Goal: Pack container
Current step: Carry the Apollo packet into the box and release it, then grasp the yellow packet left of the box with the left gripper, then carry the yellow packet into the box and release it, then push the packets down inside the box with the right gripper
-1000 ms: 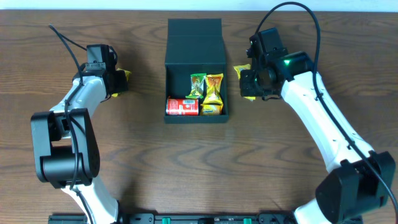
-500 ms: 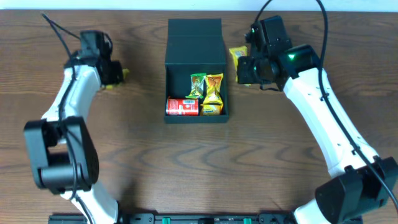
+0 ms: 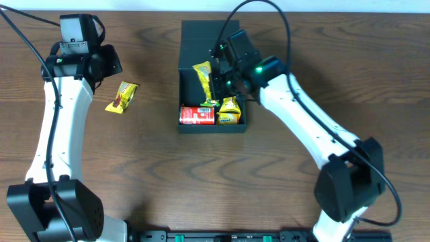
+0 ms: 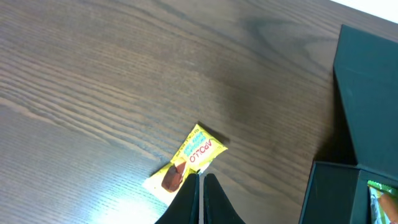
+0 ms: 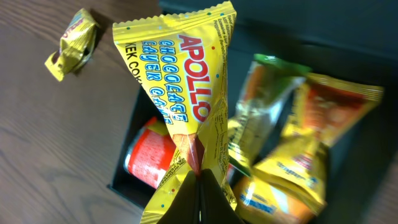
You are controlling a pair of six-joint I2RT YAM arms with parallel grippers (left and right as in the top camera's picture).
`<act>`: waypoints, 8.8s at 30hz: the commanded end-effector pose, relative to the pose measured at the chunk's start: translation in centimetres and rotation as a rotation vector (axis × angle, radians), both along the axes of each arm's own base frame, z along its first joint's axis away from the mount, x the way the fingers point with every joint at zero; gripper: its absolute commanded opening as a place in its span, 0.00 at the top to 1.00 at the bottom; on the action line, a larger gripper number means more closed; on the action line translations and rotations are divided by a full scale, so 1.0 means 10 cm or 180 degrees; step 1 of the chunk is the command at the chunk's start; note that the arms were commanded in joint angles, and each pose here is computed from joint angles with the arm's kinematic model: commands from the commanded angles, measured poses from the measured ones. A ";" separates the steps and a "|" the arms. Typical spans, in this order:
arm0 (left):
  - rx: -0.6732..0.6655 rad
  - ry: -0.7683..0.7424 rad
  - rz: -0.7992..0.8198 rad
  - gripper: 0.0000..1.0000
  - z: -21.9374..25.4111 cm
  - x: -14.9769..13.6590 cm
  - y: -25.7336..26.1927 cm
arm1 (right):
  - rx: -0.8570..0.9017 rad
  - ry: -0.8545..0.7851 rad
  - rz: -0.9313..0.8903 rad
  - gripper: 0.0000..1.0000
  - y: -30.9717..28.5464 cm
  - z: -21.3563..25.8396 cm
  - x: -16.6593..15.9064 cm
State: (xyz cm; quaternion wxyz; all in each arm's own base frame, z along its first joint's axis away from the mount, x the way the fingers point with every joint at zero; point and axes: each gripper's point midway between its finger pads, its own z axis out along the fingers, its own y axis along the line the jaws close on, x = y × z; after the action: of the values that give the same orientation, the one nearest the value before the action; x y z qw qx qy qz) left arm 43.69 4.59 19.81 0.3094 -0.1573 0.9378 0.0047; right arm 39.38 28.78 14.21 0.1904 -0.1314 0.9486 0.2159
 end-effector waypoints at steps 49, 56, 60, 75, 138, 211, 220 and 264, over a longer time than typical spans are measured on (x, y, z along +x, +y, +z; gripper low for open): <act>0.0124 0.0015 0.0158 0.94 0.03 -0.02 0.11 | -0.0598 -0.0027 -0.0677 0.98 0.26 -0.90 0.13; 0.0124 0.0015 0.0158 0.94 0.03 -0.02 0.11 | -0.0747 -0.0078 -0.0577 0.98 0.20 -0.92 0.12; 0.0124 0.0016 0.0158 0.94 0.03 -0.02 0.11 | -0.0735 -0.0087 -0.0579 0.97 0.21 -0.92 0.13; 0.0364 0.0059 0.0164 0.94 0.02 -0.03 0.22 | -0.0710 -0.0555 -0.0535 0.76 0.21 0.30 0.50; 0.0197 0.0157 -0.1340 0.88 -0.11 0.35 -1.21 | -0.0979 -0.0828 -0.1219 0.98 -2.27 1.84 0.29; 0.0440 -0.0706 -0.0121 0.94 1.70 0.03 -0.28 | 0.0167 0.0142 0.0265 0.98 -0.92 0.75 0.19; 0.0135 0.0004 0.0113 0.94 0.60 0.01 0.27 | 0.0395 0.0541 0.0961 0.98 0.14 0.02 0.00; 0.0150 0.0100 0.0120 0.89 0.08 0.07 0.37 | -0.0656 0.0465 0.0642 0.98 0.29 -1.14 0.19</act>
State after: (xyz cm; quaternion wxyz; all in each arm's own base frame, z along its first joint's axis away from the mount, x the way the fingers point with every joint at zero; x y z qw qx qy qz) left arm 44.38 8.07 20.40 0.2954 -0.1726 0.9390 0.0340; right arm 40.80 32.47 3.38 0.0774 -0.2370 0.9520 0.1777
